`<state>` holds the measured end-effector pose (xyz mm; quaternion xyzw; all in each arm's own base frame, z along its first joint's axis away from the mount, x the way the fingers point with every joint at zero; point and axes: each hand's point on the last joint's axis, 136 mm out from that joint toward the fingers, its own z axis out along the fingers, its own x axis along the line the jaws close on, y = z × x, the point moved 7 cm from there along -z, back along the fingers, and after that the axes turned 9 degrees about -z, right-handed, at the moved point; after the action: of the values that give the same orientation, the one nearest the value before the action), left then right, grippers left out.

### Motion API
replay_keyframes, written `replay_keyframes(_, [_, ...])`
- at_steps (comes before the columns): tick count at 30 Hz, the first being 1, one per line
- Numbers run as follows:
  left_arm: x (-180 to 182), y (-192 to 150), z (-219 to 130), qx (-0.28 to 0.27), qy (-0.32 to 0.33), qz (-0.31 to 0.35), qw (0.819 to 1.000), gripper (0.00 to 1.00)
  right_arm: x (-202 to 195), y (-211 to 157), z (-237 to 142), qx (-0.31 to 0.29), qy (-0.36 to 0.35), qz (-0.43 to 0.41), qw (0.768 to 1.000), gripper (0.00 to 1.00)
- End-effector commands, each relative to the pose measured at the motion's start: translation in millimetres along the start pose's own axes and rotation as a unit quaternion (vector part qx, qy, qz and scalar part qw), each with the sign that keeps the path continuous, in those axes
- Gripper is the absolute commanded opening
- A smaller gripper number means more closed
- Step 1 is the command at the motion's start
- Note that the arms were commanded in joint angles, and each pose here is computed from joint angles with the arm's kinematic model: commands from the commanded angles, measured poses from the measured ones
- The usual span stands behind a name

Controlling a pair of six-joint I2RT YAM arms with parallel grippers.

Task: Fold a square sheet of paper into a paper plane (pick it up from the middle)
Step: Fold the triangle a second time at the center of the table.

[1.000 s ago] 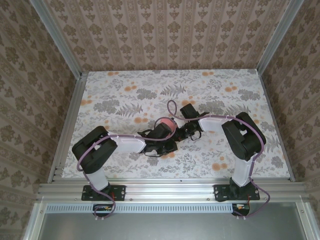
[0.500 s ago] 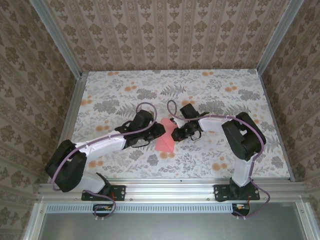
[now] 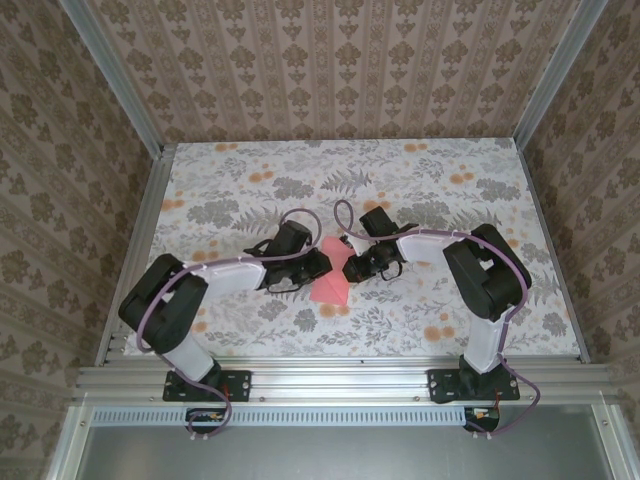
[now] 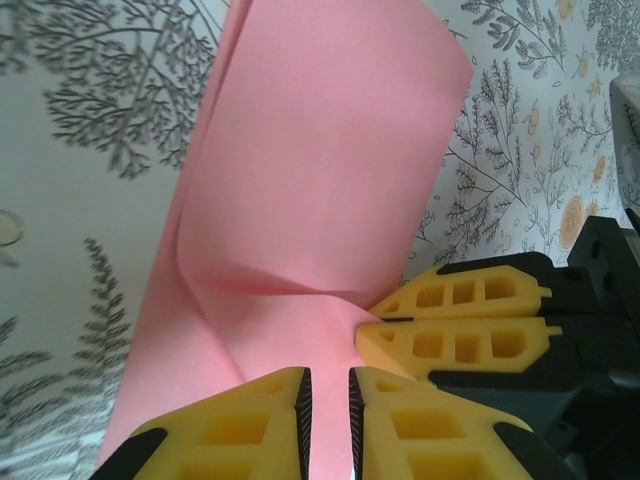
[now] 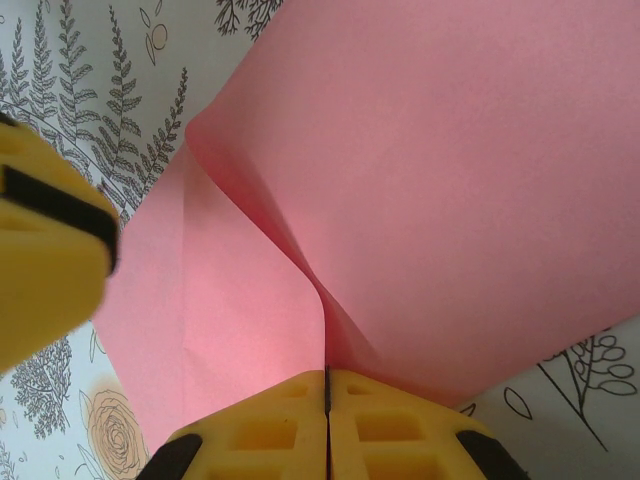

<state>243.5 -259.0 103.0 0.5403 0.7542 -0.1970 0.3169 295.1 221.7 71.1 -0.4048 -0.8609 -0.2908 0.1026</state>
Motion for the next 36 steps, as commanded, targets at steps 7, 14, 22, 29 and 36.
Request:
replay_keyframes(7, [-4.1, 2.8, 14.7, 0.015, -0.018, 0.01, 1.0, 0.2, -5.6, -13.4, 8.9, 0.04, -0.018, 0.013, 0.999, 0.09])
replay_keyframes(14, [18.9, -0.5, 26.7, 0.014, 0.007, 0.003, 1.0, 0.19, -6.2, -16.4, 11.0, 0.043, -0.017, 0.015, 0.999, 0.09])
replay_keyframes(22, [30.7, -3.3, 26.8, 0.008, 0.028, -0.002, 1.0, 0.19, -6.4, -16.4, 10.8, 0.042, -0.018, 0.015, 0.999, 0.09])
replay_keyframes(29, [32.6, -3.1, 25.3, 0.006, 0.042, -0.003, 0.999, 0.18, 3.2, 0.3, -7.3, 0.013, -0.016, 0.019, 1.0, 0.2])
replay_keyframes(36, [38.6, -5.5, 28.1, 0.009, 0.051, -0.008, 0.999, 0.18, 12.8, 12.2, -44.6, -0.036, -0.043, 0.044, 0.997, 0.37])
